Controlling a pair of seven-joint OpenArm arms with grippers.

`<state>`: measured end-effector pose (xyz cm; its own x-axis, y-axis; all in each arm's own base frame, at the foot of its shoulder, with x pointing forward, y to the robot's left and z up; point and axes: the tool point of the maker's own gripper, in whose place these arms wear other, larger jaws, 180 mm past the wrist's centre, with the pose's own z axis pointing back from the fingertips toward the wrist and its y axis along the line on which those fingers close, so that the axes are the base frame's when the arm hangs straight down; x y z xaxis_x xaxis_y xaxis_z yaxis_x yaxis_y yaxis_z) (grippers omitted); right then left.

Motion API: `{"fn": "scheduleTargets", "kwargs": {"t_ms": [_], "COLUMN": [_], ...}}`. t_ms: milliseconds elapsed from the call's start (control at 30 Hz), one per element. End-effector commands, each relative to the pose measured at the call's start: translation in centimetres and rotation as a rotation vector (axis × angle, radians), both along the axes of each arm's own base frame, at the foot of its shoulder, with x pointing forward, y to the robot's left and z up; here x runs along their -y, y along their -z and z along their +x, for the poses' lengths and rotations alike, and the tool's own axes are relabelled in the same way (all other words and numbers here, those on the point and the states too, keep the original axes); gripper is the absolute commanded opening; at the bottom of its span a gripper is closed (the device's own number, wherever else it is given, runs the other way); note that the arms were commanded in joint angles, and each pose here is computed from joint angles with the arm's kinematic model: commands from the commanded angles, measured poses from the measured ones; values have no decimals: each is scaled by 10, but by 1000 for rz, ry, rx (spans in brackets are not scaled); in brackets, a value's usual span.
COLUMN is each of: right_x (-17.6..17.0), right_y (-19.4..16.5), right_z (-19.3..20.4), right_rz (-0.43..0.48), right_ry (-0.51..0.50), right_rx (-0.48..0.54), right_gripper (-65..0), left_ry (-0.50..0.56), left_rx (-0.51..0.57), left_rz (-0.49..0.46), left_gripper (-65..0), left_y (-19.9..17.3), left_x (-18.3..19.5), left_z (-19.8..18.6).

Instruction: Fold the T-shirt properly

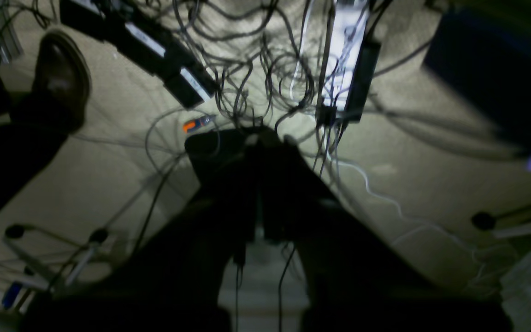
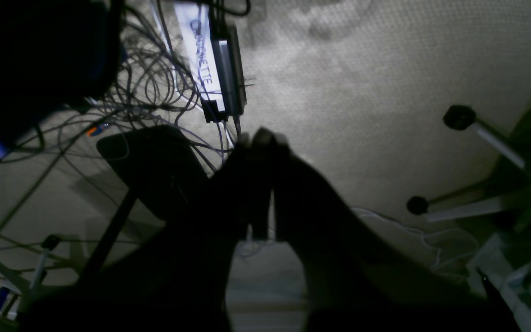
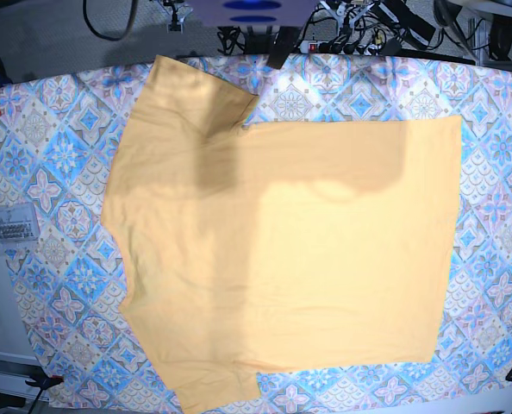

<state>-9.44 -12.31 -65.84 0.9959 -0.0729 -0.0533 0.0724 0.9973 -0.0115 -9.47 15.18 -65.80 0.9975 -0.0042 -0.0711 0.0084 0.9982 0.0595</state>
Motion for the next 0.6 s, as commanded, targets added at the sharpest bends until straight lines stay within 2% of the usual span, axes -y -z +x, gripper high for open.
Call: {"fn": "scheduleTargets", "kwargs": {"t_ms": [0, 300, 400, 567], "right_x": [2, 31, 34, 49], "right_y": [-4, -18, -24, -40], "right_z": [-23, -58, -67, -85], "right_rz": [-3, -54, -61, -88], "right_ry": [-3, -19, -25, -44], "right_rx": [-31, 53, 95, 179], "right_gripper": [-650, -650, -650, -650], "left_ry": [-4, 30, 50, 73], "left_rx": [-26, 138, 200, 333], "left_rz": [15, 39, 58, 53], "left_gripper": [-650, -650, -650, -650], "left_y": [-3, -25, -35, -56], "left_x": [-7, -26, -41, -41], "left_z": [-17, -61, -68, -79]}}
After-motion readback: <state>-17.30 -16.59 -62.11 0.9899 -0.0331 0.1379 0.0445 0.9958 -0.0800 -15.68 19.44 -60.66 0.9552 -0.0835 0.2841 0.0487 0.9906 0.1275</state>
